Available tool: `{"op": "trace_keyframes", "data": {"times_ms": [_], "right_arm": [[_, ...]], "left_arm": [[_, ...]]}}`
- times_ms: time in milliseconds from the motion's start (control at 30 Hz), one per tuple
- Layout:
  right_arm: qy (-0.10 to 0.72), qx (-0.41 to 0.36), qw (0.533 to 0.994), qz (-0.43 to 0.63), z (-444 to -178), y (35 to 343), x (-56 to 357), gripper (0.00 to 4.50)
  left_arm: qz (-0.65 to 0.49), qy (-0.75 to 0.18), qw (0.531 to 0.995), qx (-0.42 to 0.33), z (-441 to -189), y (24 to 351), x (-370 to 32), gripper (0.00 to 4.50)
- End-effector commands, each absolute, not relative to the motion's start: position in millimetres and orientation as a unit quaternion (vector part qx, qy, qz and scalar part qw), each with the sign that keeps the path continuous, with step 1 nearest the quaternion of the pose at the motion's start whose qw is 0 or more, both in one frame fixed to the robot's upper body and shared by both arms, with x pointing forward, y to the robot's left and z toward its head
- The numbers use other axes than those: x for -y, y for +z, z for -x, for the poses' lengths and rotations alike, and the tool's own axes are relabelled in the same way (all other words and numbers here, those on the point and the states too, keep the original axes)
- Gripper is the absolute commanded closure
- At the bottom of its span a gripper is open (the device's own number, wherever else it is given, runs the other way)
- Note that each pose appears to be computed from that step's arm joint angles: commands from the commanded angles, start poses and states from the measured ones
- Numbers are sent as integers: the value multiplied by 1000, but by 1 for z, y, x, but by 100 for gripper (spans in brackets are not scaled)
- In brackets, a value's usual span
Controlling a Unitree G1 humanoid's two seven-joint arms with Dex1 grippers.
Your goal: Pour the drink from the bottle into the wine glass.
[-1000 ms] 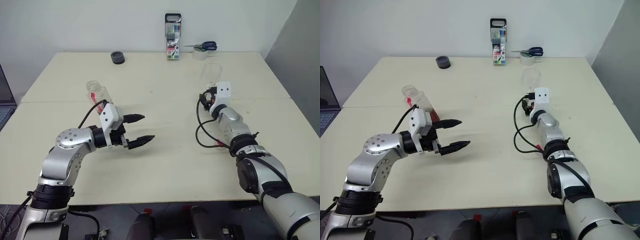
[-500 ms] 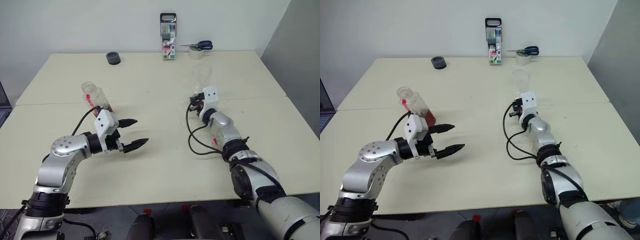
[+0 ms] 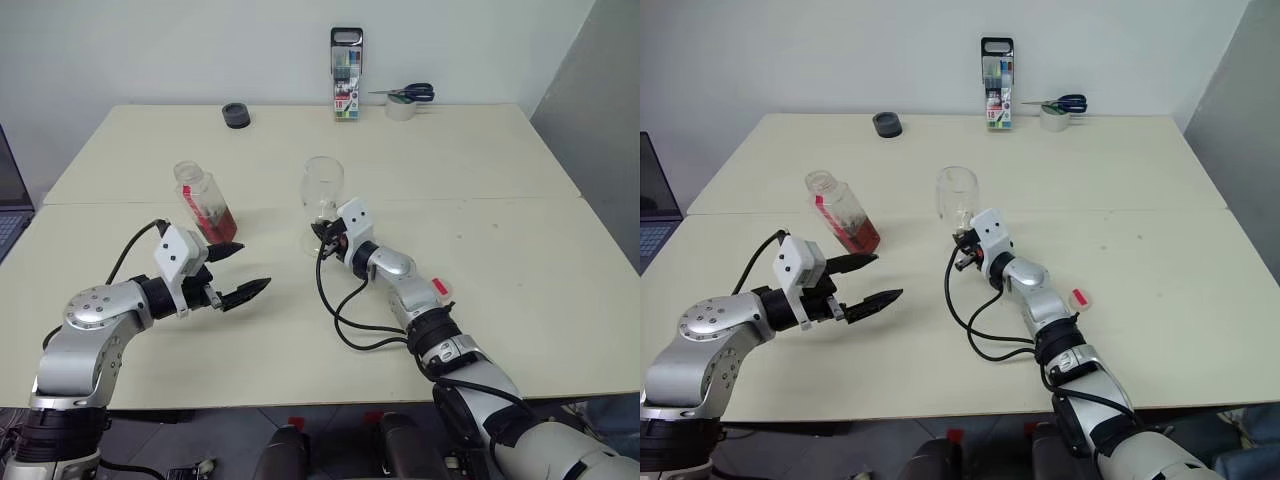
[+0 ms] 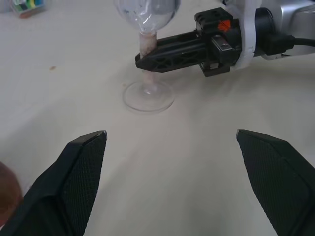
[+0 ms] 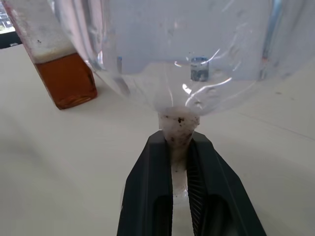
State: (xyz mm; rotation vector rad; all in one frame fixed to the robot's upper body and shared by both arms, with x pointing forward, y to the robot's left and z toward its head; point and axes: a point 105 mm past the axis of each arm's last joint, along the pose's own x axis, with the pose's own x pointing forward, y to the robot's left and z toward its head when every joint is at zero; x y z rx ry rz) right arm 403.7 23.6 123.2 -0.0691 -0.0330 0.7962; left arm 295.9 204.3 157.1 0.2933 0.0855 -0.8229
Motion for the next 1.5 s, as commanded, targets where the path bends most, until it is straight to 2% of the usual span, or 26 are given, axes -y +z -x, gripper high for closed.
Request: {"op": "trace_keyframes", "data": {"times_ms": [33, 333, 500, 767, 900, 933, 1267, 1500], "right_arm": [[398, 18, 916, 50, -403, 125, -28, 438], [409, 11, 910, 70, -401, 122, -33, 438], [418, 5, 905, 79, -400, 120, -35, 438], [425, 2, 902, 79, -398, 120, -35, 175], [426, 2, 901, 80, -399, 120, -35, 27], [426, 2, 901, 81, -398, 120, -35, 4], [432, 4, 898, 86, -396, 121, -35, 4], [440, -9, 892, 97, -382, 113, -19, 4]], "left_arm": [[-152, -392, 907, -17, -292, 176, -205, 0], [-165, -371, 913, 25, -292, 205, -207, 0], [-169, -367, 914, 31, -293, 207, -208, 0], [-169, -367, 914, 42, -294, 209, -206, 0], [-168, -366, 914, 49, -295, 211, -204, 0], [-167, -365, 914, 51, -296, 212, -204, 0], [-156, -361, 917, 69, -297, 223, -200, 0], [-149, -356, 920, 69, -295, 221, -198, 0]]}}
